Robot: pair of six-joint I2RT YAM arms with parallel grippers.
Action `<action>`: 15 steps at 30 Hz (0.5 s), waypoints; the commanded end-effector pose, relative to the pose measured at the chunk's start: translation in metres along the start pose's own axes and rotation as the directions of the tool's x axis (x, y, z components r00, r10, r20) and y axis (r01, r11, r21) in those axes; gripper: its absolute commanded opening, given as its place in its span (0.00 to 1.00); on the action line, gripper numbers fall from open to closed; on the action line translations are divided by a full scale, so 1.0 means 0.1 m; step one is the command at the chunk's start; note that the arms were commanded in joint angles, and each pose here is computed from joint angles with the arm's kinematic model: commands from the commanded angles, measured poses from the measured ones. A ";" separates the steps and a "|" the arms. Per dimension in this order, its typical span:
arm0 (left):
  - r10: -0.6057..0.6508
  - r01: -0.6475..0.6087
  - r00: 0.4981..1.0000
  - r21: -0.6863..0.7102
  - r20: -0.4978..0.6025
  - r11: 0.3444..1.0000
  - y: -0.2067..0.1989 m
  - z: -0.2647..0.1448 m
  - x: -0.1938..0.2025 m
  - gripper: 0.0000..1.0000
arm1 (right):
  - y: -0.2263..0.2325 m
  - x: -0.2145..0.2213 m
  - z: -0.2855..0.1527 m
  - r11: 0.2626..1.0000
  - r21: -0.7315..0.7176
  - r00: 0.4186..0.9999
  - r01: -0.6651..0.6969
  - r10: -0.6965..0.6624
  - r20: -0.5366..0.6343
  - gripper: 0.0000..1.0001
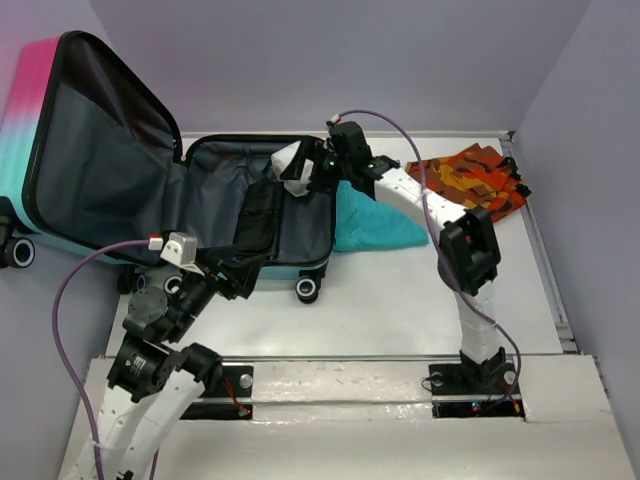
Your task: Pack the luggage
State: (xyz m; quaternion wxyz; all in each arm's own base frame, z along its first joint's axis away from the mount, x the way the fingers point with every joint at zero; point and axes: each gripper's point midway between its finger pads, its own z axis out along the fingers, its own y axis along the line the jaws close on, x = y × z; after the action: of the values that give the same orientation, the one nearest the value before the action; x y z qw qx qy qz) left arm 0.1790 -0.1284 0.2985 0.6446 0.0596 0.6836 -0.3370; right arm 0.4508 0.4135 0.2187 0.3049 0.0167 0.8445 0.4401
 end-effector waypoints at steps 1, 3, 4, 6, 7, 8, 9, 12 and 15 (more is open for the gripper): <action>0.006 -0.007 0.998 0.029 0.055 1.000 -0.10 -0.01 -0.21 0.83 | 0.17 -0.55 -1.10 0.998 -0.030 0.976 0.055 -0.047 0.211 0.94; 0.006 -0.007 0.999 0.036 0.052 0.999 -0.11 -0.01 -0.20 0.83 | -0.57 -0.45 -1.31 0.998 0.054 0.972 -0.033 0.019 0.235 0.89; 0.004 -0.005 0.999 0.036 0.048 0.999 -0.11 0.00 -0.19 0.83 | -0.77 -0.43 -1.45 0.993 0.098 0.965 -0.060 0.032 0.260 0.82; -0.005 0.004 0.999 0.033 0.040 0.999 -0.10 0.02 -0.18 0.81 | -1.41 -0.30 -1.82 0.961 0.232 0.940 -0.154 0.070 0.333 0.73; -0.013 0.011 0.999 0.050 0.033 0.999 -0.14 0.03 -0.17 0.81 | -1.62 -0.24 -1.95 0.945 0.269 0.932 -0.188 0.085 0.353 0.70; -0.018 0.016 1.000 0.067 0.019 0.998 -0.17 0.05 -0.13 0.79 | -1.75 -0.21 -2.10 0.931 0.286 0.917 -0.226 0.104 0.386 0.60; -0.026 0.024 0.999 0.104 0.018 0.994 -0.24 0.07 -0.14 0.74 | -2.17 -0.06 -2.24 0.888 0.345 0.903 -0.305 0.154 0.402 0.60; -0.093 0.096 0.995 0.184 -0.026 0.978 -0.39 0.15 -0.08 0.67 | -2.55 0.09 -2.38 0.846 0.378 0.887 -0.376 0.210 0.412 0.63; -0.166 0.179 0.983 0.210 -0.077 0.961 -0.45 0.33 0.01 0.57 | -2.93 0.19 -2.42 0.808 0.410 0.880 -0.423 0.260 0.397 0.70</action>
State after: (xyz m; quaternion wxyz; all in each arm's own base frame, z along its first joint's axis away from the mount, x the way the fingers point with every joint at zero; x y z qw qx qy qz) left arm 0.1811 -0.1555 0.2998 0.6050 0.0728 0.6880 -0.3941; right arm 0.3788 0.0791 0.1278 0.3677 0.3033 0.8390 0.2625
